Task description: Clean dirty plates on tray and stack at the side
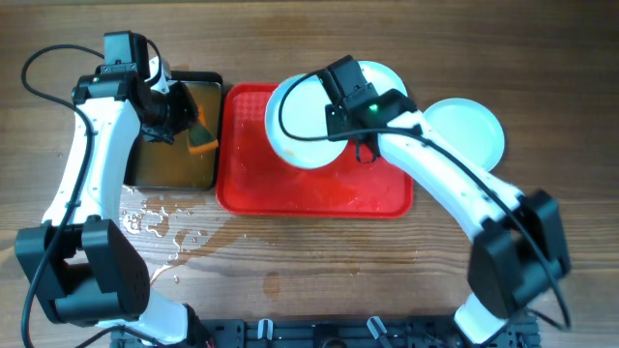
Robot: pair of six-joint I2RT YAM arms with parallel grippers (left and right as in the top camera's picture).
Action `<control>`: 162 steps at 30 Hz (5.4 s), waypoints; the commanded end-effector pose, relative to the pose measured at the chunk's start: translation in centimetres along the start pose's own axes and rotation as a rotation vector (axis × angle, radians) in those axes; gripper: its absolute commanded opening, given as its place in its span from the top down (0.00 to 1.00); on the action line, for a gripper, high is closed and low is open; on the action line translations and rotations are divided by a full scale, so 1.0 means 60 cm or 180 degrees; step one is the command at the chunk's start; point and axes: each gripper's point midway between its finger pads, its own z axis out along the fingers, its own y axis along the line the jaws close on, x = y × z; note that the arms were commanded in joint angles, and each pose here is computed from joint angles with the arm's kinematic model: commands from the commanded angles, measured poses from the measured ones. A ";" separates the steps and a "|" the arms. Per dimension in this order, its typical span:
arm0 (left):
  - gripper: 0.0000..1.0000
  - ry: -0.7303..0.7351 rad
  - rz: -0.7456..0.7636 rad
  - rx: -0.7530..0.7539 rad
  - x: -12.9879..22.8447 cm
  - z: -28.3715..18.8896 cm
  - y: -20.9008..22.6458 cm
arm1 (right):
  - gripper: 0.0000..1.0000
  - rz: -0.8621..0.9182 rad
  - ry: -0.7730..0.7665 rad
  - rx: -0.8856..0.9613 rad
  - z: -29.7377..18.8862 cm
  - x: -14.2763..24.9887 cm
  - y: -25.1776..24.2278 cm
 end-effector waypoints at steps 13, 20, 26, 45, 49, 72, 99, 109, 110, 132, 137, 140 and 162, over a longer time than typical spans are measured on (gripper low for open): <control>0.96 -0.0007 0.0053 -0.0009 -0.004 0.008 0.004 | 0.96 -0.0205 -0.2174 0.2361 -0.328 -0.098 -0.036; 0.96 -0.0007 0.0053 -0.0008 -0.004 0.008 0.004 | 0.95 -0.0247 -0.1858 0.1298 -0.275 -0.102 0.010; 0.96 -0.0007 0.0052 -0.0007 -0.004 0.008 0.004 | 0.96 0.0062 -0.1225 -0.0183 -0.226 -0.110 -0.006; 0.96 -0.0050 0.0073 0.0012 -0.009 0.009 0.000 | 0.96 0.2647 0.0581 0.0468 0.015 0.163 -0.517; 0.96 -0.0049 0.0073 0.0011 -0.009 0.009 0.000 | 0.96 0.2709 0.0755 0.0388 0.070 0.196 -0.504; 0.96 -0.0065 0.0103 0.0047 -0.008 0.011 -0.012 | 0.31 0.1500 0.0194 -0.0872 0.022 -0.018 -0.259; 0.96 -0.0187 0.0215 0.0125 -0.019 0.013 -0.035 | 0.31 0.1253 0.0642 -0.0627 0.119 0.035 -0.183; 0.96 -0.0188 0.0215 0.0125 -0.020 0.013 -0.035 | 0.48 0.1170 0.0795 -0.0585 0.171 0.061 -0.161; 0.96 -0.0189 0.0216 0.0126 -0.020 0.013 -0.035 | 0.54 0.1167 0.0798 -0.0557 0.174 0.063 -0.163; 0.96 -0.0206 0.0218 0.0132 -0.022 0.013 -0.036 | 0.72 0.0242 0.1483 -0.1300 0.101 0.115 0.013; 0.96 -0.0207 0.0220 0.0131 -0.022 0.013 -0.036 | 0.59 -0.0286 0.1031 -0.1211 0.114 0.066 0.005; 0.96 -0.0212 0.0221 0.0133 -0.023 0.013 -0.036 | 0.59 -0.0542 0.0946 -0.0919 0.143 0.064 -0.019; 0.96 -0.0251 0.0232 0.0148 -0.028 0.013 -0.038 | 0.96 0.0833 0.1863 -0.1576 0.139 0.129 0.064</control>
